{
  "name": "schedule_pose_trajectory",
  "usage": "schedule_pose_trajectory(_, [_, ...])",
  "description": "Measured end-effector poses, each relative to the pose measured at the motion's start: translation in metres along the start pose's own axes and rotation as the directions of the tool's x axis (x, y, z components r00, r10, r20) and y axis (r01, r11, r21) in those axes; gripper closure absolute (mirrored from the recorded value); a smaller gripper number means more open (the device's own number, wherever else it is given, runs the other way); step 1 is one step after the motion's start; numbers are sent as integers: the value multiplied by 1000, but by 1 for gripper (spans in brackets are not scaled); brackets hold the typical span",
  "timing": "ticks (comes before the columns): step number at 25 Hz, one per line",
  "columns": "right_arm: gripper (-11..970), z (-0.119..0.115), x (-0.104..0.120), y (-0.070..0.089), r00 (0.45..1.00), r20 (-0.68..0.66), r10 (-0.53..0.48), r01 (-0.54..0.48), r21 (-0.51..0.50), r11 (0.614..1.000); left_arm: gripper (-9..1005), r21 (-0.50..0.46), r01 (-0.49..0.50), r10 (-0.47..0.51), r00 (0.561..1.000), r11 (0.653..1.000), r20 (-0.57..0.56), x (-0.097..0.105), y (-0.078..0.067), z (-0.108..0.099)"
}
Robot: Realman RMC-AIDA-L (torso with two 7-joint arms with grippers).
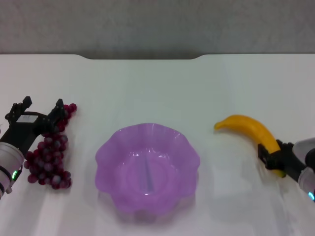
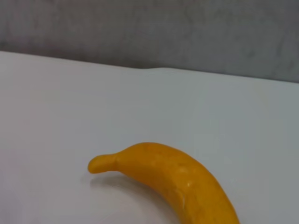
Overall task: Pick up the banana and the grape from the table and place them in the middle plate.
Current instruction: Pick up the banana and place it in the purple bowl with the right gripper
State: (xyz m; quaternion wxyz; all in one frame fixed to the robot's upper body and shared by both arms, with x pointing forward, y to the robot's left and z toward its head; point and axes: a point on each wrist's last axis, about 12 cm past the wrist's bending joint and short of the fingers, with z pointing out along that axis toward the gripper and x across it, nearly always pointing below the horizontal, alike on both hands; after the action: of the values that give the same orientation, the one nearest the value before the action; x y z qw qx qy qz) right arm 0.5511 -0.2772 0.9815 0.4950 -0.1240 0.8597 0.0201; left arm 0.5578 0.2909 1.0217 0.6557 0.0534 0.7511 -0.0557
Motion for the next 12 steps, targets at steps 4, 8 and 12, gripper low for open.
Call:
schedule_pose_trajectory(4, [455, 4, -12, -6, 999, 33, 4, -5, 19, 1000, 101, -1, 0, 0, 1000, 1000, -1, 0, 0, 0])
schedule_pose_trajectory(8, [448, 11, -31, -6, 996, 93, -3, 1, 14, 1000, 100, -3, -2, 2, 1000, 1000, -4, 1, 1, -1])
schedule_pose_trajectory(12, [441, 14, -46, -3, 988, 156, -4, 3, 3, 1000, 100, -5, -29, 28, 1000, 1000, -11, 2, 1, -1])
